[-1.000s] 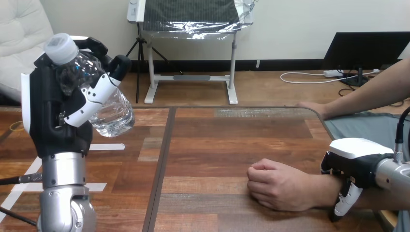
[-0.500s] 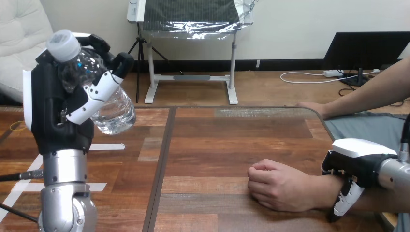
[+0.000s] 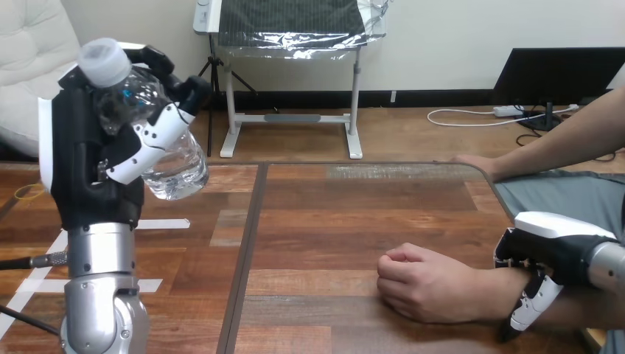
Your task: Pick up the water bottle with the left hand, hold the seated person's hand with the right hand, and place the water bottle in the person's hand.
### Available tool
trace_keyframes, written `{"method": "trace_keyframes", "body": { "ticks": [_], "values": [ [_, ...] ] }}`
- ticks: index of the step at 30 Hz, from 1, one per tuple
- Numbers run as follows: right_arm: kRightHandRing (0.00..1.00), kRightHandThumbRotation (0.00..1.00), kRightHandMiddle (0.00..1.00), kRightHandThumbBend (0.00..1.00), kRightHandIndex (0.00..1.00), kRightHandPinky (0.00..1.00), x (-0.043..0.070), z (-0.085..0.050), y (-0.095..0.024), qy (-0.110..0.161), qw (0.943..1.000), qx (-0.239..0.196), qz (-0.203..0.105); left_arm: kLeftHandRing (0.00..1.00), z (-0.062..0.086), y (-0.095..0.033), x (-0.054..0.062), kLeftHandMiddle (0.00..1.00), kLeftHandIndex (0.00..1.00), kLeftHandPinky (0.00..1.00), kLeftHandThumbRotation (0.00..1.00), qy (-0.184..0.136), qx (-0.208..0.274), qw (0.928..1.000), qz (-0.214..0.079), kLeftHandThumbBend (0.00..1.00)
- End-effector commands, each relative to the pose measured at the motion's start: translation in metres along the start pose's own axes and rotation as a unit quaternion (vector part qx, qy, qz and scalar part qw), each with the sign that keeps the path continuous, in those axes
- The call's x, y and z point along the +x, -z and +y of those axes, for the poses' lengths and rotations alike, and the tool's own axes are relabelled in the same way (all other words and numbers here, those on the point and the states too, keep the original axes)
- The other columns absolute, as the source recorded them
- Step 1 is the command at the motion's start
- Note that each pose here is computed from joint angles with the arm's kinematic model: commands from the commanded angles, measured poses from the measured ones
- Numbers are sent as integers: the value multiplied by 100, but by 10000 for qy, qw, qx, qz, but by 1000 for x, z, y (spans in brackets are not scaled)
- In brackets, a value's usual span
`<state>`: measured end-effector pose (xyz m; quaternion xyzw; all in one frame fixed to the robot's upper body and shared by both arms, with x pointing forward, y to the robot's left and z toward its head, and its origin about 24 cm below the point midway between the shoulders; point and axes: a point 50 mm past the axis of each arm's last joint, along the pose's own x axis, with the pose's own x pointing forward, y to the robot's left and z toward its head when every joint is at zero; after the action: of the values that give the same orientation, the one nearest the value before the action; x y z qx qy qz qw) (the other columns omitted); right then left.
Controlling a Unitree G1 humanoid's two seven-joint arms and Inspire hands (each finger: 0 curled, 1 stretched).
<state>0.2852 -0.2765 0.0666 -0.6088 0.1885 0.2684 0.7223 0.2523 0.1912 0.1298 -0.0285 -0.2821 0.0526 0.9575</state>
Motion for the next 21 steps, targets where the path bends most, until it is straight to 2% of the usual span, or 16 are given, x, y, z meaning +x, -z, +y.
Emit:
{"method": "trace_keyframes", "body": {
  "ticks": [1, 8, 15, 21],
  "values": [
    [18, 0, 25, 77, 27, 13, 4, 10, -14, 64, 9973, 524, -507, 31, -13, -10, 17, 37, 42, 24, 0, 237, -78, 9987, -443, 62],
    [17, 0, 24, 74, 27, 12, -4, -4, -15, 280, 9965, 557, -555, 31, -16, -7, 16, 37, 42, 24, 0, 241, -99, 9990, -357, 63],
    [17, 0, 25, 76, 27, 12, -11, -18, -16, 569, 9939, 568, -749, 30, -20, -4, 16, 36, 41, 24, 0, 254, -67, 9990, -354, 64],
    [19, 0, 26, 77, 28, 14, -15, -26, -17, 648, 9931, 570, -793, 30, -23, -1, 17, 36, 41, 23, 0, 291, -148, 9990, -303, 63]
  ]
}}
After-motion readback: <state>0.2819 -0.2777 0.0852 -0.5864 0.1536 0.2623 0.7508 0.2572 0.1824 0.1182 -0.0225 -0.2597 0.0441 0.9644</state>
